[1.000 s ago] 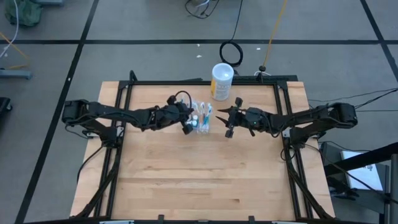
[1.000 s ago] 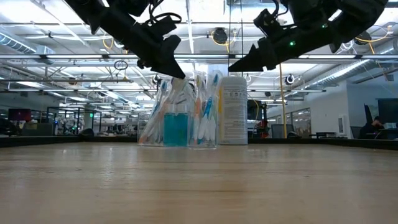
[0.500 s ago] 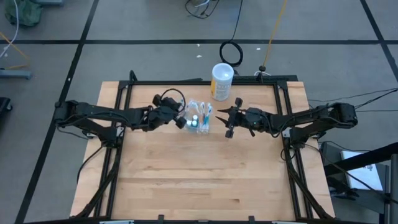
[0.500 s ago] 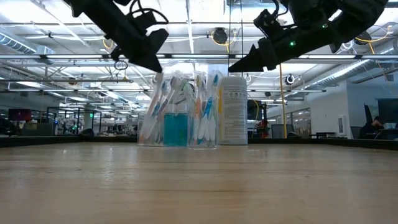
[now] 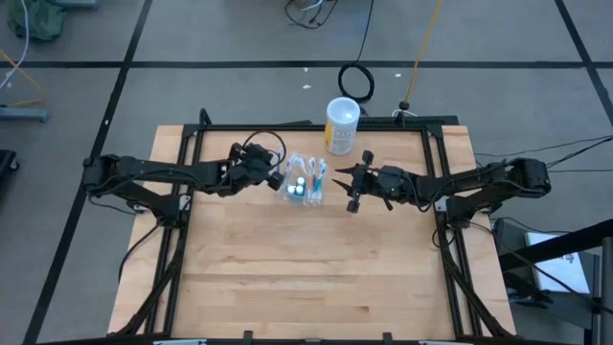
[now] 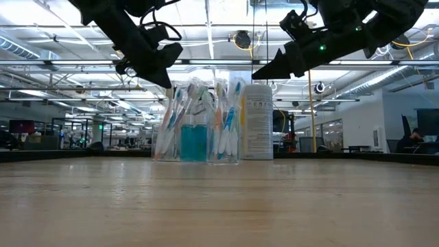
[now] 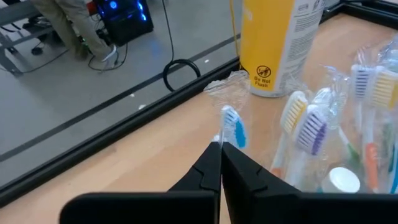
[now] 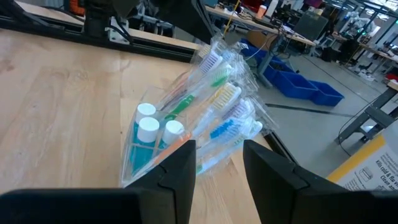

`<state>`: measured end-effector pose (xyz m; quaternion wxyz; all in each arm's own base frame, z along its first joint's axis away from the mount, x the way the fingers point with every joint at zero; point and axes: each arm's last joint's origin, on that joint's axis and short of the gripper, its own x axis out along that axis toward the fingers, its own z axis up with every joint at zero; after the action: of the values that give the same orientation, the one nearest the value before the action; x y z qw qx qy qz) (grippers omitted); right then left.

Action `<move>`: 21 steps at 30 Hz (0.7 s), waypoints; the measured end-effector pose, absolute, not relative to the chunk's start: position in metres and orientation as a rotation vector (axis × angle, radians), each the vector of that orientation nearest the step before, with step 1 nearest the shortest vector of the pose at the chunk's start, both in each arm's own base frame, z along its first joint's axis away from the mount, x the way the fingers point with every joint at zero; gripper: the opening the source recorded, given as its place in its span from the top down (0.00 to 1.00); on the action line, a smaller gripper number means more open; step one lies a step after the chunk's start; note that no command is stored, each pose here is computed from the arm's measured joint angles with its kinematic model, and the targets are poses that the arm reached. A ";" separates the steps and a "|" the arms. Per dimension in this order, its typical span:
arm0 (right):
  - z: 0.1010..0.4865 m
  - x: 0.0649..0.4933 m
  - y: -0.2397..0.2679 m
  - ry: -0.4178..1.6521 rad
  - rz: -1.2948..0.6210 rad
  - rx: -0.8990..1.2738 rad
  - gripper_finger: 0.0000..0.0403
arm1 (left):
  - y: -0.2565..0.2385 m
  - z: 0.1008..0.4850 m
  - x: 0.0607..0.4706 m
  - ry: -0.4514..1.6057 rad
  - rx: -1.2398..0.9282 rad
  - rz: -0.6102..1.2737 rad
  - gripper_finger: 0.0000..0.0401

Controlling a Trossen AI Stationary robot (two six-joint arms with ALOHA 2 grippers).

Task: Pick & Place toothbrushing station
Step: Adjust the toothbrushes into the transparent organizer

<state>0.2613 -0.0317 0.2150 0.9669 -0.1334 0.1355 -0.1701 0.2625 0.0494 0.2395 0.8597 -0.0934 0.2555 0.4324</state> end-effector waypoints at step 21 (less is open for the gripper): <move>0.215 0.261 -0.032 0.274 -0.344 -0.269 0.69 | 0.044 0.248 0.258 0.545 -0.090 0.867 0.77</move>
<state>0.2613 -0.0316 0.2150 0.9670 -0.1332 0.1356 -0.1699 0.2584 0.0435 0.2482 0.8707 -0.0430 0.2607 0.4148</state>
